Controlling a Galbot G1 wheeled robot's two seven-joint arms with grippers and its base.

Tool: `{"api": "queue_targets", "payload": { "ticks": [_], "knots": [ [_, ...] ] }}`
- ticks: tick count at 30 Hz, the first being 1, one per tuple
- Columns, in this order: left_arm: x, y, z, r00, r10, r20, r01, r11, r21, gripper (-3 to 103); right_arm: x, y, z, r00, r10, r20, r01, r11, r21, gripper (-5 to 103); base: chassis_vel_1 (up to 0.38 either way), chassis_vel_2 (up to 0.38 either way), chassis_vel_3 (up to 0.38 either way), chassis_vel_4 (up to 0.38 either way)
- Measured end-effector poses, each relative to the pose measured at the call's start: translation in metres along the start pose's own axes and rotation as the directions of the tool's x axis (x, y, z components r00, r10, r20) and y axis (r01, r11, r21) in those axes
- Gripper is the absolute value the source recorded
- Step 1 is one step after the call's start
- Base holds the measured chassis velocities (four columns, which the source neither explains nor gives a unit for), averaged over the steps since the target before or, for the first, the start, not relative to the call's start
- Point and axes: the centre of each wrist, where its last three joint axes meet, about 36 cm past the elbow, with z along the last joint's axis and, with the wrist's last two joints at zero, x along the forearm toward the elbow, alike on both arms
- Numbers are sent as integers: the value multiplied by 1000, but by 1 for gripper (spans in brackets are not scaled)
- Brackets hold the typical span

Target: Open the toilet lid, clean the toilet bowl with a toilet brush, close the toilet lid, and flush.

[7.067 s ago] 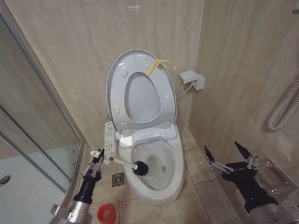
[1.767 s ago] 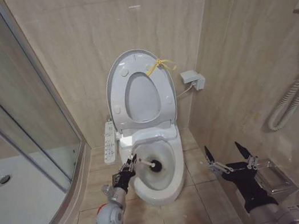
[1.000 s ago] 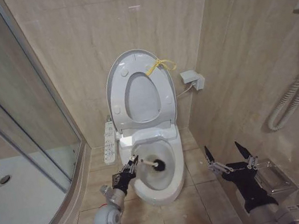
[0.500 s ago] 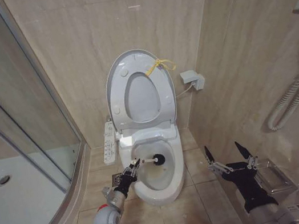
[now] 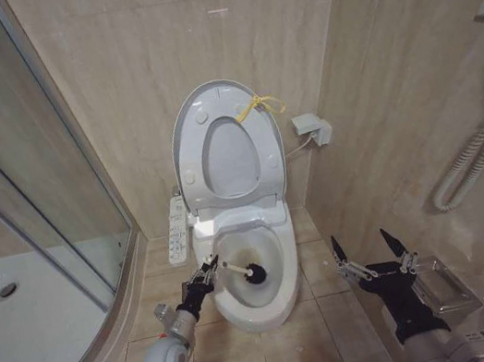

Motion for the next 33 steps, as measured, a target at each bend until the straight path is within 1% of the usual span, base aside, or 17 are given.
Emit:
{"api": "queue_targets", "payload": {
  "ticks": [1, 2, 4, 5, 7, 9, 10, 12, 15, 18, 22, 25, 28, 30, 31, 33],
  "knots": [
    [-4, -2, 8, 1000, 2, 3, -2, 1000, -23, 21, 0, 0, 0, 1000, 0, 0, 0, 1000, 0, 100, 0, 0, 0, 0],
    [-7, -5, 11, 1000, 6, 4, -6, 1000, -28, 21, 0, 0, 0, 1000, 0, 0, 0, 1000, 0, 100, 0, 0, 0, 0],
    [-12, -12, 16, 1000, 13, 9, -13, 1000, -10, 21, 0, 0, 0, 1000, 0, 0, 0, 1000, 0, 100, 0, 0, 0, 0],
    [-12, -12, 16, 1000, 13, 9, -13, 1000, -10, 21, 0, 0, 0, 1000, 0, 0, 0, 1000, 0, 100, 0, 0, 0, 0],
    [-16, -18, 17, 1000, 23, 16, -23, 999, 24, 21, 0, 0, 0, 1000, 0, 0, 0, 1000, 0, 100, 0, 0, 0, 0],
    [-19, -26, 13, 999, 36, 21, -37, 997, 70, 21, 0, 0, 0, 1000, 0, 0, 0, 1000, 0, 100, 0, 0, 0, 0],
    [-19, -26, 13, 999, 36, 21, -37, 997, 70, 21, 0, 0, 0, 1000, 0, 0, 0, 1000, 0, 100, 0, 0, 0, 0],
    [-19, -28, 9, 999, 36, 25, -39, 995, 94, 21, 0, 0, 0, 1000, 0, 0, 0, 1000, 0, 100, 0, 0, 0, 0],
    [-19, -28, 2, 999, 40, 30, -43, 993, 107, 21, 0, 0, 0, 1000, 0, 0, 0, 1000, 0, 100, 0, 0, 0, 0],
    [-14, -29, -9, 999, 37, 39, -42, 991, 128, 21, 0, 0, 0, 1000, 0, 0, 0, 1000, 0, 100, 0, 0, 0, 0],
    [-8, -27, -12, 999, 28, 40, -33, 990, 134, 21, 0, 0, 0, 1000, 0, 0, 0, 1000, 0, 100, 0, 0, 0, 0],
    [1, -24, -16, 999, 4, 45, -10, 990, 141, 21, 0, 0, 0, 1000, 0, 0, 0, 1000, 0, 100, 0, 0, 0, 0],
    [3, -21, -19, 999, -11, 49, 4, 990, 142, 21, 0, 0, 0, 1000, 0, 0, 0, 1000, 0, 100, 0, 0, 0, 0],
    [4, -14, -16, 999, -23, 43, 18, 992, 128, 21, 0, 0, 0, 1000, 0, 0, 0, 1000, 0, 100, 0, 0, 0, 0],
    [4, -14, -16, 999, -23, 43, 18, 992, 128, 21, 0, 0, 0, 1000, 0, 0, 0, 1000, 0, 100, 0, 0, 0, 0],
    [-2, -2, -2, 999, -26, 36, 24, 997, 70, 21, 0, 0, 0, 1000, 0, 0, 0, 1000, 0, 100, 0, 0, 0, 0]
  ]
}}
